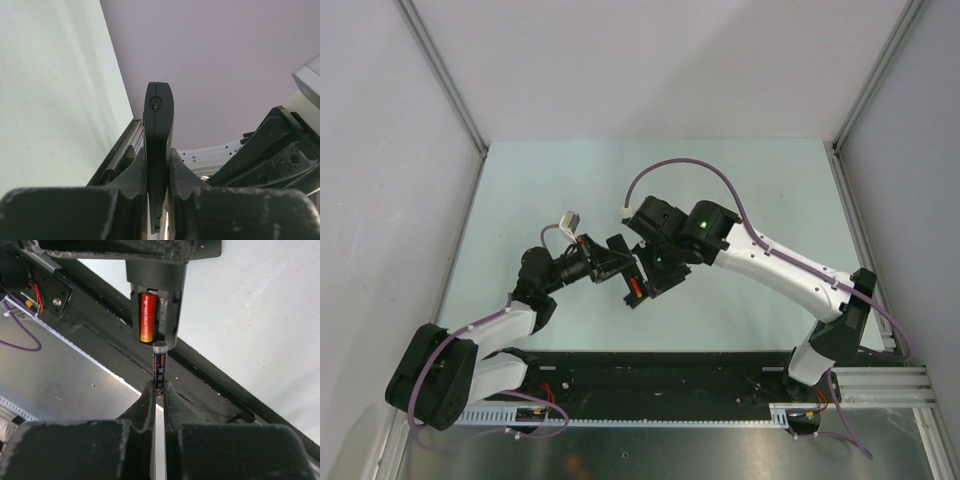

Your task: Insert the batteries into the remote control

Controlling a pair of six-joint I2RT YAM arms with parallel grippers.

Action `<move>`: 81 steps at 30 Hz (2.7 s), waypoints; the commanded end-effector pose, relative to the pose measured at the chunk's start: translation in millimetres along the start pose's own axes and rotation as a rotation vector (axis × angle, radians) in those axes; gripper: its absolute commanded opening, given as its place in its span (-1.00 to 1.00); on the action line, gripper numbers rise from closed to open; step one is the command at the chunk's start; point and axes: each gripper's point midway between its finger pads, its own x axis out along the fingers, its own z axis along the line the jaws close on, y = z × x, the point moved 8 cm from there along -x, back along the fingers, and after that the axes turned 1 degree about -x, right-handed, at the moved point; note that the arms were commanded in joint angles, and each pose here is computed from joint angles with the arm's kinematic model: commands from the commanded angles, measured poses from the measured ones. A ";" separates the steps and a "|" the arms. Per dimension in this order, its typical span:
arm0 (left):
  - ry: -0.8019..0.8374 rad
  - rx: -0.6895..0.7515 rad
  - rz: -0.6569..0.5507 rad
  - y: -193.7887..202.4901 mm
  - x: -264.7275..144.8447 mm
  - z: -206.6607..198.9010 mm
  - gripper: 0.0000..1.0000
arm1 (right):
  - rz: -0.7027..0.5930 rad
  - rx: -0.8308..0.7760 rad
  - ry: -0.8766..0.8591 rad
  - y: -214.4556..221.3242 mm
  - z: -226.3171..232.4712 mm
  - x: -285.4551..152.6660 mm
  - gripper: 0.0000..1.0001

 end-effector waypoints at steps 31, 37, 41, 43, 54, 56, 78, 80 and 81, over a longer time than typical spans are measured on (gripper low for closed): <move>0.076 0.073 -0.018 2.6 6.9 -19.6 -1.00 | 0.091 0.077 -0.015 -7.4 -10.8 25.1 -1.00; 0.072 0.070 -0.023 2.9 6.8 -18.2 -1.00 | 0.059 0.086 -0.038 -12.1 -5.2 23.3 -1.00; 0.062 0.062 -0.029 2.9 6.9 -15.4 -1.00 | 0.062 0.087 -0.039 -11.8 -2.9 24.3 -1.00; 0.058 0.056 -0.031 2.7 7.2 -14.2 -1.00 | 0.066 0.086 -0.036 -10.5 -3.1 24.7 -1.00; 0.073 0.057 -0.031 2.7 6.7 -19.3 -1.00 | 0.083 0.094 0.013 -9.8 -9.9 35.9 -1.00; 0.072 0.055 -0.029 3.4 6.1 -18.8 -1.00 | 0.073 0.096 0.017 -11.7 -9.7 35.9 -1.00; 0.070 0.051 -0.027 5.7 4.5 -17.6 -1.00 | 0.023 0.110 0.046 -32.1 -11.9 36.7 -1.00; 0.073 0.052 -0.026 5.9 4.3 -18.2 -1.00 | 0.021 0.112 0.049 -32.6 -13.0 36.3 -1.00; 0.072 0.049 -0.026 5.9 4.3 -18.1 -1.00 | 0.023 0.113 0.053 -32.5 -13.4 37.3 -1.00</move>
